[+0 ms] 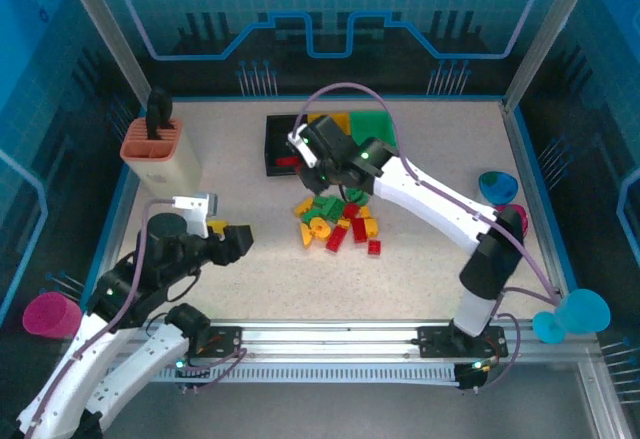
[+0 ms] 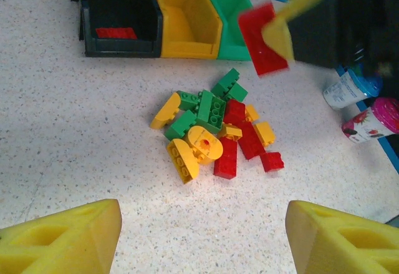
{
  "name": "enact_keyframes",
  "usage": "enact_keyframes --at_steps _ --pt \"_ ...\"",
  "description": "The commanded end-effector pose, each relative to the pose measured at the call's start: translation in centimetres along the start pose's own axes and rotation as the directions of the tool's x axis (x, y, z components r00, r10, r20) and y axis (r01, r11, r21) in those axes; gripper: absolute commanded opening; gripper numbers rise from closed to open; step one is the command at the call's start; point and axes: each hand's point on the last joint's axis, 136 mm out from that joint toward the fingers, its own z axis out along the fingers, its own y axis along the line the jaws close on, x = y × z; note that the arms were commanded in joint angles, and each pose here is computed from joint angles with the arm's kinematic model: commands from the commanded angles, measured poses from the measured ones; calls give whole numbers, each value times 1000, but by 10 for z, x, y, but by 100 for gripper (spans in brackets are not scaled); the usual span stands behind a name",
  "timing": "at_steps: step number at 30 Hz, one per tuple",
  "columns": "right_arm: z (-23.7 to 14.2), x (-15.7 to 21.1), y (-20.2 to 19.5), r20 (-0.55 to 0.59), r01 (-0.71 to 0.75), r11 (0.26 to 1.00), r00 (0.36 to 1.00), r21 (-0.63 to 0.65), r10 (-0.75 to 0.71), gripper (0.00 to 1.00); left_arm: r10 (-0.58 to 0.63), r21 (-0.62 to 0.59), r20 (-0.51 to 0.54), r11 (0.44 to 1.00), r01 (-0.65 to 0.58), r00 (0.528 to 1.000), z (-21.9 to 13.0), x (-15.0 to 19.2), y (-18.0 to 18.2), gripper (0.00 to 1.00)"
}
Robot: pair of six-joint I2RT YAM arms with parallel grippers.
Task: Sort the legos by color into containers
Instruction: Place the lego in the container.
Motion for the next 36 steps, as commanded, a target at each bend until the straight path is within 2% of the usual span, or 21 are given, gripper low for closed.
enact_keyframes --at_steps 1,8,14,25,33,35,36 --pt "31 -21 -10 9 -115 993 993 -13 115 21 30 33 -50 999 -28 998 -5 14 -3 70" --pt "91 -59 -30 28 -295 950 954 -99 299 20 37 74 -14 997 -36 999 -11 16 -7 71" --pt "129 -75 -40 48 -328 938 941 -107 335 21 45 87 -18 995 -43 999 -12 17 -9 71" --pt "200 -77 -37 98 -408 897 899 -169 428 22 48 103 -13 994 -47 999 -14 17 -12 71" --pt "225 -81 -45 149 -447 886 874 -125 462 22 44 101 -6 994 -43 999 -16 18 -11 71" --pt "224 -84 -44 161 -441 889 875 -123 457 25 43 101 -3 994 -43 999 -17 17 -11 71" --pt "223 -84 -44 163 -442 889 875 -118 456 30 43 98 -6 994 -42 999 -16 18 -10 71"
